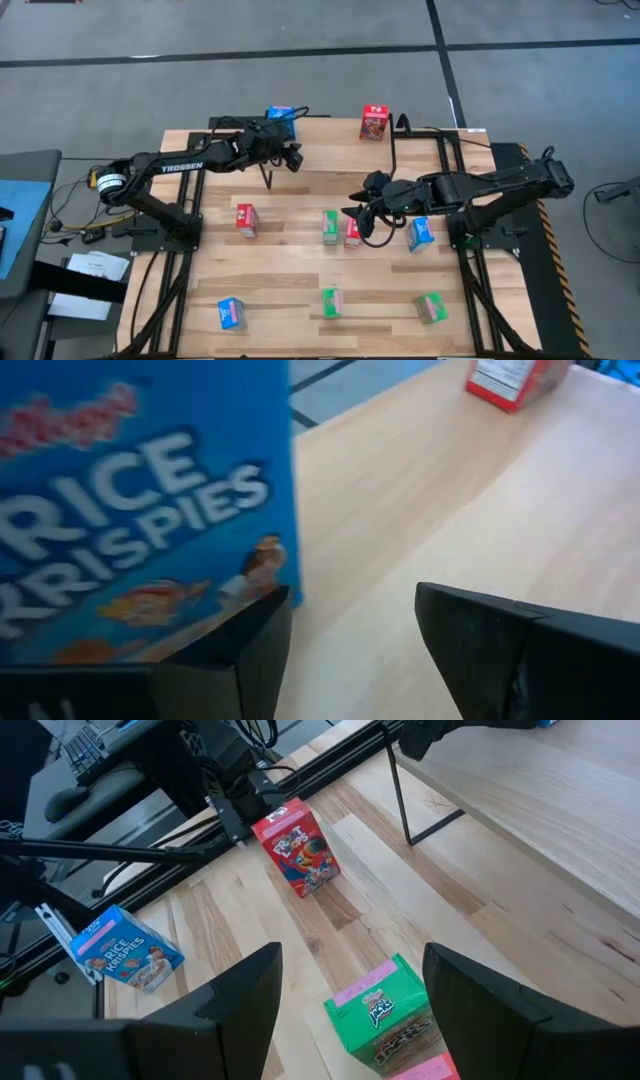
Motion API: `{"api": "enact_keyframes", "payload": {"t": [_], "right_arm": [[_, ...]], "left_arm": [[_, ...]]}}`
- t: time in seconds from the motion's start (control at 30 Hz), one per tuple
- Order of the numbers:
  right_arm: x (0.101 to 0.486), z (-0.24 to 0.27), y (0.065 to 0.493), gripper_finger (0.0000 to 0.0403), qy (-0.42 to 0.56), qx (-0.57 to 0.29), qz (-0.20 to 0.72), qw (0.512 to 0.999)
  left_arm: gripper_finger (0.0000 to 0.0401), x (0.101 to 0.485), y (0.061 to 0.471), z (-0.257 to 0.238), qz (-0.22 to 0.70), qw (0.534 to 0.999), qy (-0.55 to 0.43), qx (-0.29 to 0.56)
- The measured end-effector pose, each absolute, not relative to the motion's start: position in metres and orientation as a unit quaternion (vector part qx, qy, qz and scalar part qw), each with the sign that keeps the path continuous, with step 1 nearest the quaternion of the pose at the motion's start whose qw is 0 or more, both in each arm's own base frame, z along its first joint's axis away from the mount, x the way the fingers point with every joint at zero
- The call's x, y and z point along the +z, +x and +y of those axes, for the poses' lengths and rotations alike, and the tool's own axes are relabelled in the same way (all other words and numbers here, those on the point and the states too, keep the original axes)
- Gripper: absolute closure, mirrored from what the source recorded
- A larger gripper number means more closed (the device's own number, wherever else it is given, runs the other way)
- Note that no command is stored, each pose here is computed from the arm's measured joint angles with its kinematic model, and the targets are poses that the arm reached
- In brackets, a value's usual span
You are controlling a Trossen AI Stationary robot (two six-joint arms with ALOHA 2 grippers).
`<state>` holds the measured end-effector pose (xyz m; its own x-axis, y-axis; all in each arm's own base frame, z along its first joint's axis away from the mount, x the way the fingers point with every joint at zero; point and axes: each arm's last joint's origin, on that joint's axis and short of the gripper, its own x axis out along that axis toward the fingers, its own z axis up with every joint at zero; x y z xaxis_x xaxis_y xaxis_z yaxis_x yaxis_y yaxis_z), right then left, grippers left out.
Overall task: Stack cereal on shelf
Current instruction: Put the top blue cereal box on the shelf, then put the bottom right green cereal box on the shelf
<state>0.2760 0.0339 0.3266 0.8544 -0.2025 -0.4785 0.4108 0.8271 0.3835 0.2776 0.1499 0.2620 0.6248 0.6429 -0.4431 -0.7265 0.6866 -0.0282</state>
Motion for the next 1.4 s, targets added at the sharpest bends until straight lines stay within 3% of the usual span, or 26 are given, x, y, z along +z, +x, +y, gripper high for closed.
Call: {"api": "enact_keyframes", "payload": {"t": [0.37, 0.6, 1.17, 1.4], "right_arm": [[0.327, 0.034, 0.276, 0.0137, 0.244, -0.165, 0.214, 0.932], [0.327, 0.034, 0.276, 0.0137, 0.244, -0.165, 0.214, 0.932], [0.331, 0.034, 0.279, 0.0137, 0.253, -0.155, 0.190, 0.936], [0.331, 0.040, 0.279, 0.0137, 0.290, -0.071, 0.223, 0.928]], "left_arm": [[0.0198, 0.266, 0.283, 0.139, 0.203, 0.908, -0.094, 0.354], [0.0198, 0.288, 0.273, 0.125, 0.171, 0.920, -0.089, 0.342], [0.0198, 0.337, 0.240, 0.053, 0.132, 0.962, -0.063, 0.231], [0.0198, 0.347, 0.228, 0.023, 0.127, 0.975, -0.057, 0.175]]}}
